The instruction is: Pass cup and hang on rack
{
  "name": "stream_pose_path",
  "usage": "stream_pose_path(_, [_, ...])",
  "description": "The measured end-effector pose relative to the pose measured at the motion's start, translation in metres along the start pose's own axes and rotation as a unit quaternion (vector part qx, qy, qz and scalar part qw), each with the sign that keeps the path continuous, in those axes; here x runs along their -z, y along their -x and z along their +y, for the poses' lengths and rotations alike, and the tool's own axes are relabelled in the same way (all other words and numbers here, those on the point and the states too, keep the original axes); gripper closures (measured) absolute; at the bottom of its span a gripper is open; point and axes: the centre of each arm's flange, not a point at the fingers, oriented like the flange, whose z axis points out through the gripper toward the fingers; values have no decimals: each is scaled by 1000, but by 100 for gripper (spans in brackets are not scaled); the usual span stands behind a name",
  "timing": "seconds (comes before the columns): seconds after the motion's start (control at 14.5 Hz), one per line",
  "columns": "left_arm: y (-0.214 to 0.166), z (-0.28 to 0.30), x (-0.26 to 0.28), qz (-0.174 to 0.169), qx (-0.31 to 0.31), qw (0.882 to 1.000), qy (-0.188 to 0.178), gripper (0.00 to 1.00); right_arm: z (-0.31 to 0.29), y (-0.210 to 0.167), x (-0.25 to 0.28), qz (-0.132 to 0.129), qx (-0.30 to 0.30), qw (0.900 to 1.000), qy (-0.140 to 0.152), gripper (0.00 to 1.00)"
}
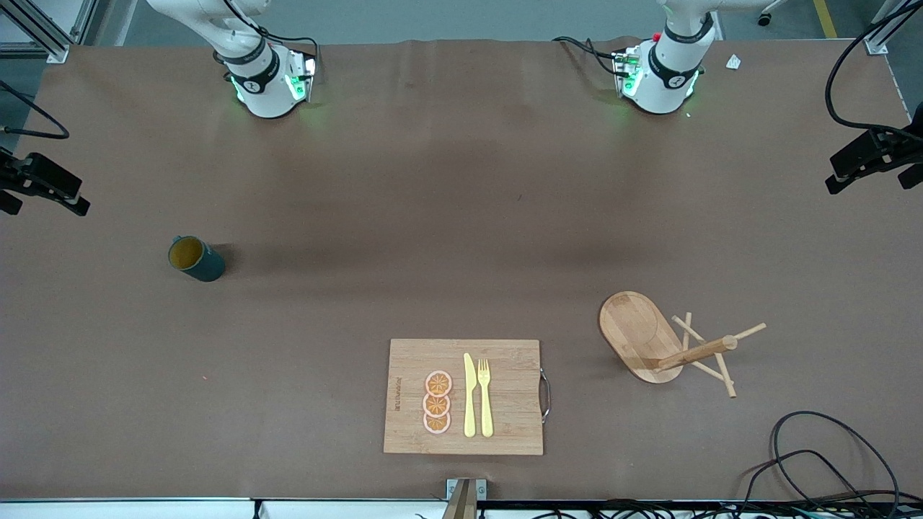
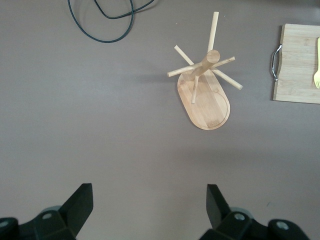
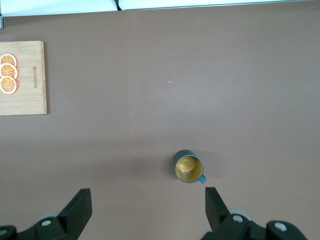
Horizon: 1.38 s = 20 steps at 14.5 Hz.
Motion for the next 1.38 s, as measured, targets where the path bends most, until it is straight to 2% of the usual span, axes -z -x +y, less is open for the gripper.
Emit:
stream_pose_path(1.17, [1,4,-2,-4,-4,1000,0,0,1,0,-1,-1,-1,1000,0,0])
stream_pose_path(1.38, [1,4,-2,-4,-4,1000,0,0,1,0,-5,-9,-1,1000,0,0])
